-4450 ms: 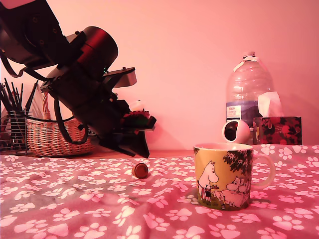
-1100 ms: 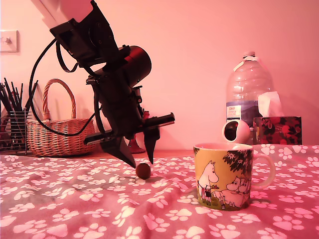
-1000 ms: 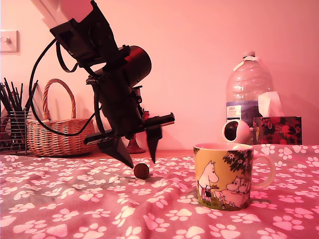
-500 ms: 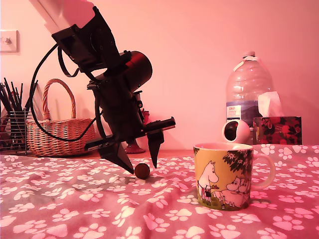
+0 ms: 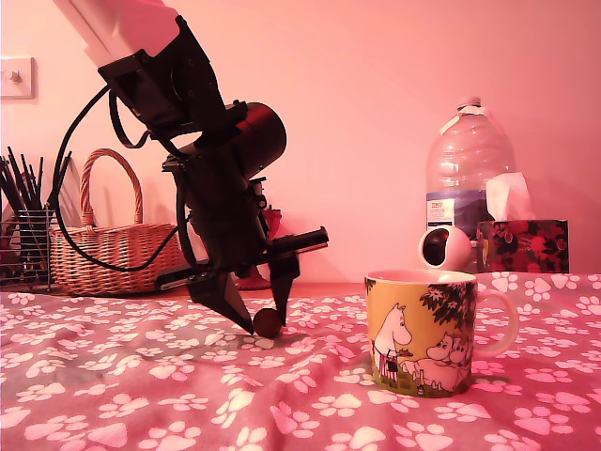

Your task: Pick the coffee capsule and then drop it inside the coffee cup in front of you

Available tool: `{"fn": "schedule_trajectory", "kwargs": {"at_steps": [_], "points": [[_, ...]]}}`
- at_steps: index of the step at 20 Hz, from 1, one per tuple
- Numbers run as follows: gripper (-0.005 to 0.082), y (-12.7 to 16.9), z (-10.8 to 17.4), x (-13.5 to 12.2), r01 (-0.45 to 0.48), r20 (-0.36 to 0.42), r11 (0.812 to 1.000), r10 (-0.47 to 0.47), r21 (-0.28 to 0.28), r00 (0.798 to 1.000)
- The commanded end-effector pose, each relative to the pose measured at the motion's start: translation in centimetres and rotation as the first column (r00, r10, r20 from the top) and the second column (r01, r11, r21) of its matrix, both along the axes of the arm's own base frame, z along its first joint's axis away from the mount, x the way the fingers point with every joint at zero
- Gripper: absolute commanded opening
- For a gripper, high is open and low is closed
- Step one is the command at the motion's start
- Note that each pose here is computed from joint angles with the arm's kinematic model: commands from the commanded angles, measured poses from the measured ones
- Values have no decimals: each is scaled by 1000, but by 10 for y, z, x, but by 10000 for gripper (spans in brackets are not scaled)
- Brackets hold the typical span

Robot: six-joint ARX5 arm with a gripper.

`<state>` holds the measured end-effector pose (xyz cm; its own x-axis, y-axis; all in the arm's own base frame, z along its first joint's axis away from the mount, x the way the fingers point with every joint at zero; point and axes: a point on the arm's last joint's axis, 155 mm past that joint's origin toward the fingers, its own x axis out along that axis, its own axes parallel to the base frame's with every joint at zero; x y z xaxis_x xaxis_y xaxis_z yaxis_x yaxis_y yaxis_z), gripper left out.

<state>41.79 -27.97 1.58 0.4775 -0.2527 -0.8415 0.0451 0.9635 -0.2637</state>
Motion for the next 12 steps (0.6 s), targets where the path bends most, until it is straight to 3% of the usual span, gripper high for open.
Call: {"fn": "schedule_trajectory", "kwargs": {"at_steps": [1,7,12], "points": [[266,4,-20,-3,-4,-32,1000,4,20,999],[266,-1,-14,0,28,-9,999,-28,17,1000],[266,-5,-3,-4,129,-1,990,-129,53,992]]}}
